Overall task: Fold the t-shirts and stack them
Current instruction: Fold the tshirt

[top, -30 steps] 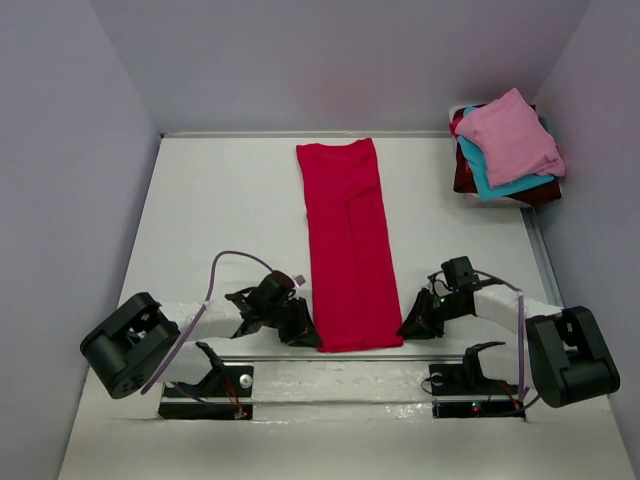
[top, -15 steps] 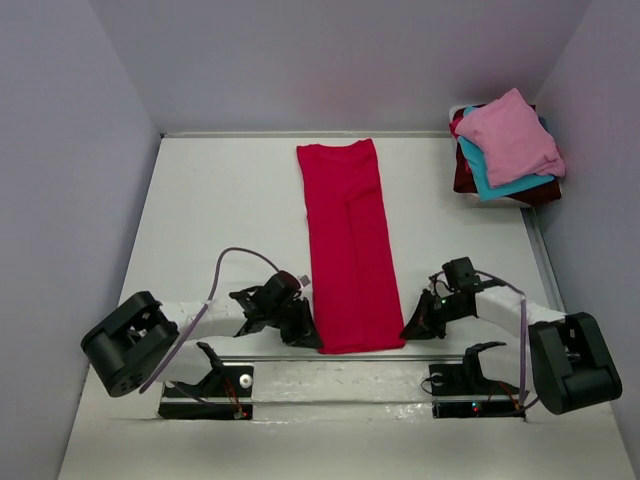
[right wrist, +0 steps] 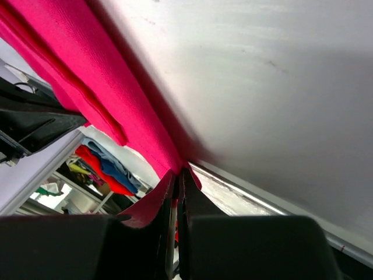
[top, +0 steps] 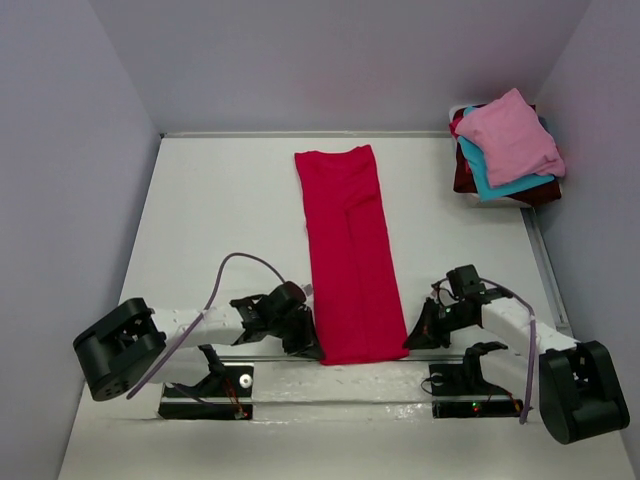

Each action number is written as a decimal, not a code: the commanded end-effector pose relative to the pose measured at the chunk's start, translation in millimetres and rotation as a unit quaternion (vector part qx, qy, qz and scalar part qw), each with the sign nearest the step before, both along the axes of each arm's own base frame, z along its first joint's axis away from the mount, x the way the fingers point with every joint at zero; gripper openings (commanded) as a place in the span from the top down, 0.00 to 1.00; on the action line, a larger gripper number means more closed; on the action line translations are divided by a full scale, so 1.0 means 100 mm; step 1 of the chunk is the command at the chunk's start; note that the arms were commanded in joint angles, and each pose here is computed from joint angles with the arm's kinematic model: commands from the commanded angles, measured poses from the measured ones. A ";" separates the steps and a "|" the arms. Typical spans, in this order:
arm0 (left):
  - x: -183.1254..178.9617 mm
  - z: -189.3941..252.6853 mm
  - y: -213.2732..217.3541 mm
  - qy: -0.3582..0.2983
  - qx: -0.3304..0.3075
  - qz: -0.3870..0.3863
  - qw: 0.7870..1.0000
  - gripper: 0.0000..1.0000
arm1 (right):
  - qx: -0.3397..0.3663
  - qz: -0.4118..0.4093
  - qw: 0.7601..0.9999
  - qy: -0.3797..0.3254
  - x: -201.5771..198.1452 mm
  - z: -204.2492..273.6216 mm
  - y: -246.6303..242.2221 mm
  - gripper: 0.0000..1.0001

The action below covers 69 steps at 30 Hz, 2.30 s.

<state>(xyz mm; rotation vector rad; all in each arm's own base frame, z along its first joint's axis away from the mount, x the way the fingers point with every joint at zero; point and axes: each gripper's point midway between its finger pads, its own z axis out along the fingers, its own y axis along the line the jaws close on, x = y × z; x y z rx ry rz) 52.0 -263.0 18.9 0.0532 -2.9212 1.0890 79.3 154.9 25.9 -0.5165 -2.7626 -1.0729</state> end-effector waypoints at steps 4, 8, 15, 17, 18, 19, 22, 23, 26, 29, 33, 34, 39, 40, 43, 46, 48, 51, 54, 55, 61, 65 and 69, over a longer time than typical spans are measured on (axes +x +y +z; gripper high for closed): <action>0.21 0.28 -0.11 -0.040 0.003 0.019 0.999 0.94 | 0.009 0.003 1.000 -0.027 0.14 0.30 0.04 0.93; 0.31 0.42 -0.17 -0.063 0.008 0.019 0.998 0.94 | 0.004 -0.002 0.998 -0.062 0.39 0.51 0.07 0.93; 0.48 0.61 -0.30 -0.094 0.010 0.018 0.995 0.94 | -0.002 -0.007 0.996 -0.087 0.72 0.67 0.11 0.93; 0.57 0.65 -0.30 -0.106 0.019 0.019 0.994 0.94 | -0.003 -0.005 0.995 -0.098 0.83 0.73 0.13 0.93; 0.64 0.71 -0.32 -0.115 0.017 0.024 0.993 0.94 | -0.003 -0.005 0.995 -0.103 0.90 0.77 0.14 0.93; 0.70 0.71 -0.28 -0.121 0.026 0.027 0.992 0.94 | -0.004 -0.005 0.994 -0.105 0.94 0.78 0.14 0.93; 0.90 0.83 -0.26 -0.140 0.027 0.041 0.989 0.94 | -0.007 -0.007 0.993 -0.114 1.10 0.83 0.16 0.93; 0.95 0.86 -0.25 -0.144 0.027 0.045 0.988 0.94 | -0.007 -0.007 0.993 -0.117 1.14 0.85 0.17 0.93; 1.17 0.92 -0.18 -0.159 0.037 0.055 0.985 0.94 | -0.008 -0.009 0.992 -0.128 1.32 0.91 0.20 0.93; 1.40 0.98 -0.14 -0.171 0.045 0.068 0.982 0.94 | -0.013 -0.009 0.991 -0.137 1.51 0.96 0.23 0.93; 1.70 1.03 -0.09 -0.189 0.058 0.072 0.978 0.94 | -0.016 -0.008 0.989 -0.147 1.75 1.02 0.26 0.93; 1.80 1.11 -0.11 -0.202 0.053 0.070 0.975 0.94 | -0.018 -0.008 0.989 -0.149 1.81 1.03 0.27 0.93; 2.10 1.08 -0.12 -0.208 0.070 0.068 0.973 0.94 | -0.028 -0.008 0.986 -0.163 2.18 1.10 0.31 0.93; 2.20 1.08 -0.07 -0.211 0.074 0.077 0.972 0.94 | -0.028 -0.009 0.986 -0.166 2.31 1.11 0.34 0.93; 2.43 1.12 -0.09 -0.220 0.074 0.080 0.969 0.94 | -0.032 -0.007 0.987 -0.159 2.48 1.03 0.37 0.93; 2.58 1.01 -0.07 -0.216 0.086 0.079 0.969 0.94 | -0.045 -0.007 0.985 -0.169 2.74 1.03 0.39 0.93; 2.66 1.00 -0.05 -0.217 0.090 0.084 0.968 0.94 | -0.044 -0.005 0.985 -0.166 2.83 1.00 0.41 0.93; 2.83 0.96 0.04 -0.216 0.094 0.098 0.967 0.94 | -0.049 -0.006 0.986 -0.162 2.98 0.93 0.43 0.93; 2.98 0.93 0.10 -0.218 0.099 0.105 0.965 0.94 | -0.053 -0.006 0.986 -0.161 3.11 0.88 0.45 0.93; 3.02 0.96 0.08 -0.222 0.097 0.103 0.965 0.94 | -0.054 -0.005 0.986 -0.161 3.14 0.86 0.46 0.93; 3.29 0.95 0.09 -0.228 0.104 0.104 0.962 0.94 | -0.055 -0.004 0.986 -0.159 3.35 0.83 0.50 0.93; 3.42 0.93 0.05 -0.229 0.101 0.096 0.963 0.94 | -0.059 -0.004 0.986 -0.158 3.42 0.81 0.51 0.93; 3.52 0.81 0.02 -0.218 0.102 0.090 0.967 0.94 | -0.067 -0.006 0.986 -0.155 3.46 0.76 0.49 0.93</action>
